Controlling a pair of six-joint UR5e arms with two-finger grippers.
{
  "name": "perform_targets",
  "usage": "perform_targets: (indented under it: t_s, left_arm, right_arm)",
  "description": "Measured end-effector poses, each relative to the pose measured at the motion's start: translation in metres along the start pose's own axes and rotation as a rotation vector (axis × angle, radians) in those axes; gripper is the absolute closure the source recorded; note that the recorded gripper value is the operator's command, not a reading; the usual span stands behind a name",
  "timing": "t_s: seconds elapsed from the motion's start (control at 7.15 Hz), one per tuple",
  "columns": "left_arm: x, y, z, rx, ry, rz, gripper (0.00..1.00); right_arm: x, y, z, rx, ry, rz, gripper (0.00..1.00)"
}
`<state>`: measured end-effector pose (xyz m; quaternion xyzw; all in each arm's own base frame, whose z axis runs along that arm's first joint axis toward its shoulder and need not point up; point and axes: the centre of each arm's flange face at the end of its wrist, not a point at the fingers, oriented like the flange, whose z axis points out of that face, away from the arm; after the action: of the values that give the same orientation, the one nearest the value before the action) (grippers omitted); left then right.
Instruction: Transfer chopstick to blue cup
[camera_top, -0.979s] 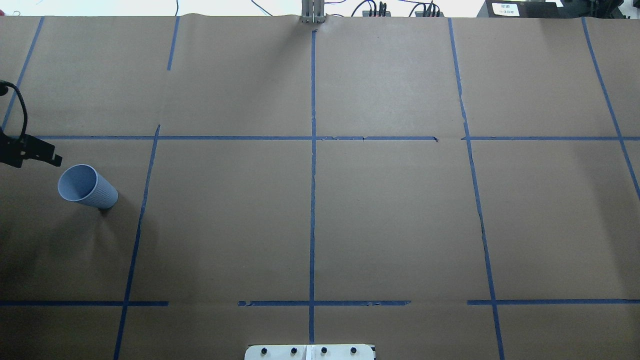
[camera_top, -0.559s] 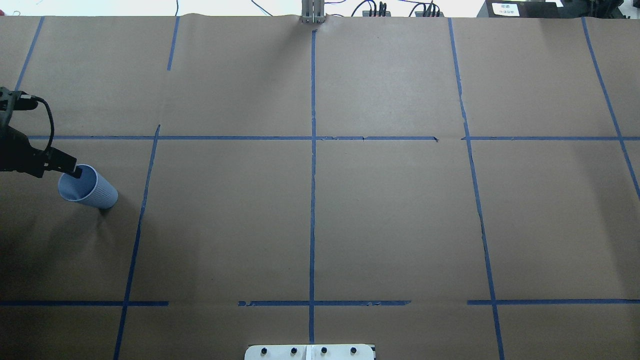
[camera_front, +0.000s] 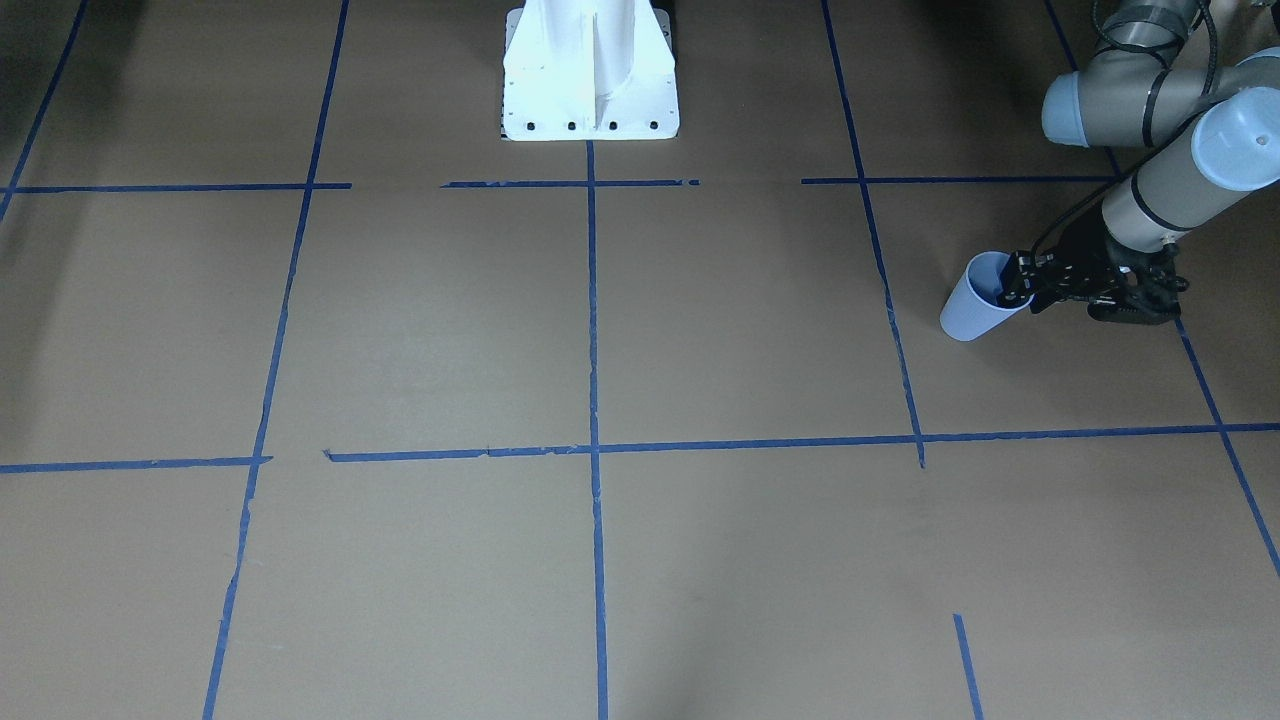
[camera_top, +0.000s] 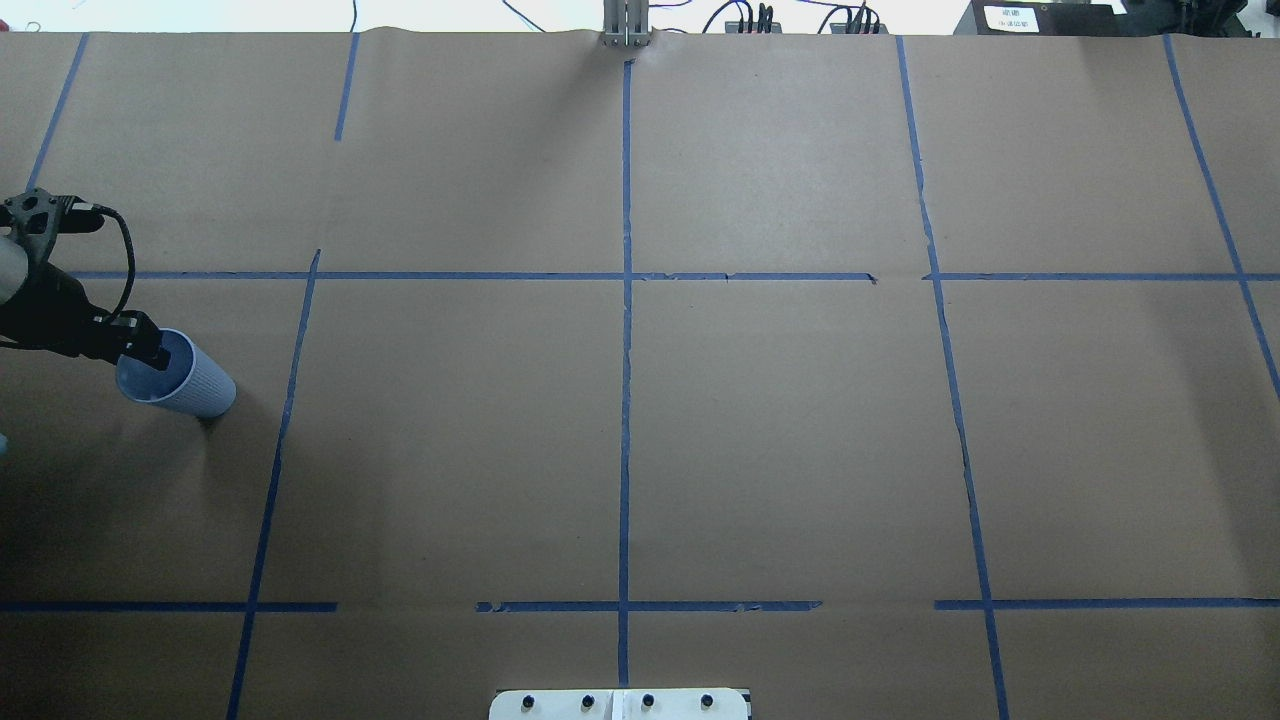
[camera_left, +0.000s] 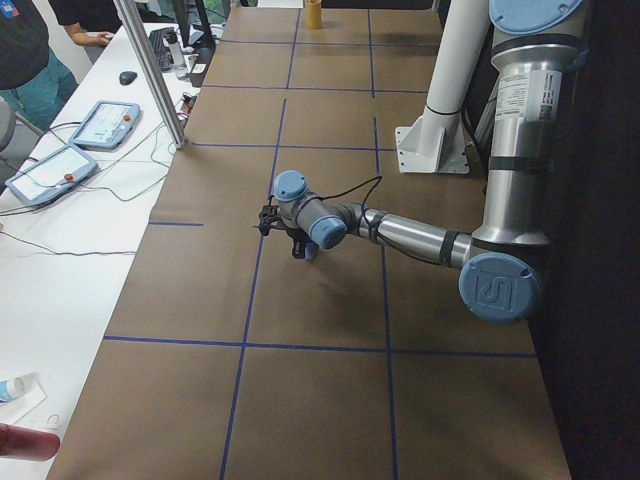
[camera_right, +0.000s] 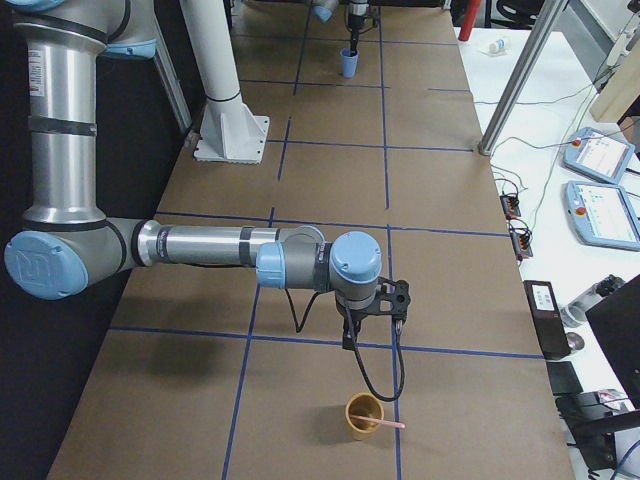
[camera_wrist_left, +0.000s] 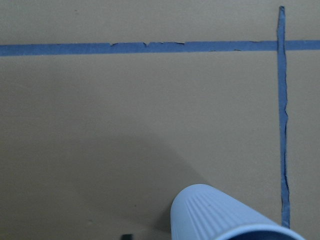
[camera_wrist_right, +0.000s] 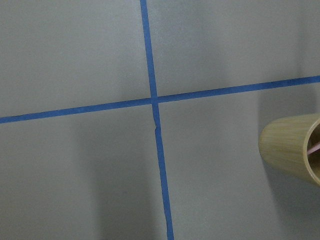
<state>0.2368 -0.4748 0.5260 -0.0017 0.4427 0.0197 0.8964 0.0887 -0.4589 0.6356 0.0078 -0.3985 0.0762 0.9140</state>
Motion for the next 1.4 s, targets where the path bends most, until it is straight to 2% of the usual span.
perform_targets:
  t_s: [0.28, 0.42, 0.7, 0.84, 1.12, 1.4]
  left_arm:
    - [0.02, -0.001, -0.016, 0.007, 0.014, -0.011, 1.0]
    - [0.054, -0.004, -0.043, 0.003, 0.008, -0.03, 1.0]
    - [0.165, -0.029, -0.107, -0.008, -0.014, -0.078, 1.0]
    - [0.224, -0.035, -0.122, -0.005, -0.02, -0.113, 1.0]
    - [0.352, -0.033, -0.094, 0.015, -0.038, -0.184, 1.0]
    - [0.44, -0.03, -0.037, 0.046, -0.007, -0.202, 1.0]
  right_arm:
    - [-0.001, 0.0, -0.001, 0.002, -0.001, -0.003, 0.0]
    - [-0.002, 0.0, -0.002, 0.003, -0.002, -0.004, 0.0]
    - [-0.003, 0.0, -0.004, 0.008, -0.002, -0.004, 0.0]
    - [-0.004, 0.0, -0.004, 0.009, -0.001, -0.003, 0.0]
    - [-0.005, 0.001, -0.006, 0.012, -0.002, 0.007, 0.0]
    - [-0.008, 0.001, -0.008, 0.017, -0.005, 0.01, 0.0]
